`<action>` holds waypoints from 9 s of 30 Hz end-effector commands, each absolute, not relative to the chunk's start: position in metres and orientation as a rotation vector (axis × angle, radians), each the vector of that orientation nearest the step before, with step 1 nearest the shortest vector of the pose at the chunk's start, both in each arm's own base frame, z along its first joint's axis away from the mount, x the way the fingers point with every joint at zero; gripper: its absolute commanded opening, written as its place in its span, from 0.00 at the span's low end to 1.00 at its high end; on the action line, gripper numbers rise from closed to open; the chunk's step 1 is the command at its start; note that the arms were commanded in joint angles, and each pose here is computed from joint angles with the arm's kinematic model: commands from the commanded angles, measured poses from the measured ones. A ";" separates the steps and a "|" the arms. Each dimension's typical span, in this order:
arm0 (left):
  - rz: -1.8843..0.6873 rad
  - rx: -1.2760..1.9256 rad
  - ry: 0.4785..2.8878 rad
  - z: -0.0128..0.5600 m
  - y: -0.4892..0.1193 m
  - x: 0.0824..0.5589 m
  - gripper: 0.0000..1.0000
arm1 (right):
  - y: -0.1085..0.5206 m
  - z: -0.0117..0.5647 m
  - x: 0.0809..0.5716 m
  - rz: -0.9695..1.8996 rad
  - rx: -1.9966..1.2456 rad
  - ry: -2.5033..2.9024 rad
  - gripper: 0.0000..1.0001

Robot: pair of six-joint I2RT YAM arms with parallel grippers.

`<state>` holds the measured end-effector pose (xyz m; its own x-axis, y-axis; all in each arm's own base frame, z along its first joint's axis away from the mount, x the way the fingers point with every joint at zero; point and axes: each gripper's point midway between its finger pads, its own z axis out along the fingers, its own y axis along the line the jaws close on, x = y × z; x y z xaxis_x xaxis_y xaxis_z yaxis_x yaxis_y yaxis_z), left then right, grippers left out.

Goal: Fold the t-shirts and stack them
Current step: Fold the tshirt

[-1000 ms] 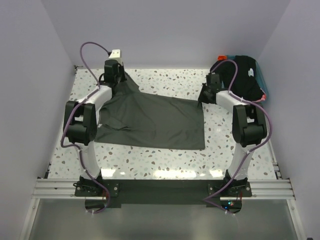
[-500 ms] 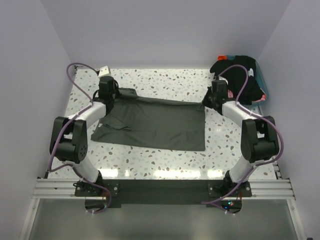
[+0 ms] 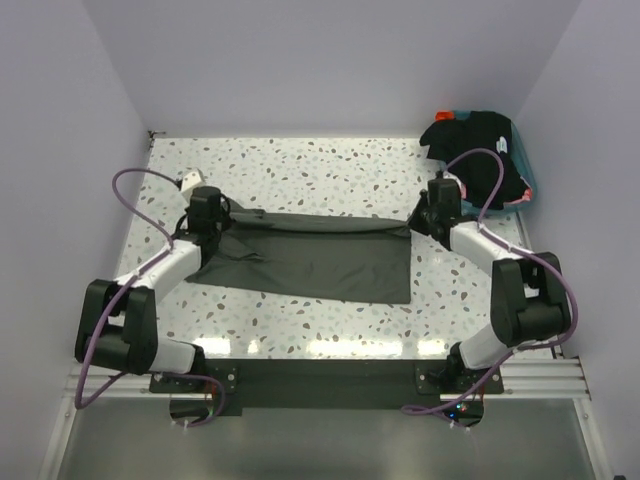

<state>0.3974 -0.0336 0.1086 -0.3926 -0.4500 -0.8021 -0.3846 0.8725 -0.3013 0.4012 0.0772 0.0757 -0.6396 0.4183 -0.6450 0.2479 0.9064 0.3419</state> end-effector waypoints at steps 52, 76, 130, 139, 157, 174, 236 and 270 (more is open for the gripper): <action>-0.170 -0.378 2.336 0.053 -0.114 0.402 0.11 | 0.103 0.057 0.363 0.169 0.324 2.440 0.42; -0.239 -0.366 2.304 0.062 -0.105 0.348 0.00 | 0.100 0.069 0.355 0.177 0.333 2.415 0.52; -0.168 -0.646 2.204 0.075 -0.121 0.383 0.00 | 0.095 0.066 0.356 0.134 0.334 2.420 0.54; -0.163 -0.615 2.170 0.094 -0.111 0.368 0.00 | 0.091 0.065 0.350 0.123 0.341 2.417 0.54; -0.181 -0.554 2.236 0.069 -0.109 0.341 0.00 | 0.086 0.053 0.337 0.106 0.368 2.435 0.53; -0.186 -0.532 2.243 0.068 -0.116 0.354 0.00 | 0.088 0.046 0.335 0.114 0.381 2.454 0.10; -0.168 -0.502 2.262 0.070 -0.115 0.354 0.00 | 0.078 0.073 0.319 0.097 0.371 2.435 0.00; 0.004 -1.004 2.195 0.061 -0.064 0.354 0.22 | 0.121 0.053 0.352 -0.001 0.089 2.556 0.58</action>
<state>0.3405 -0.0744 0.0645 -0.5084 -0.5988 -0.6189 -0.5845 0.7677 -0.2626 0.3445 0.1217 0.0544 -0.8400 0.0756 -0.5373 0.0680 0.9971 0.0339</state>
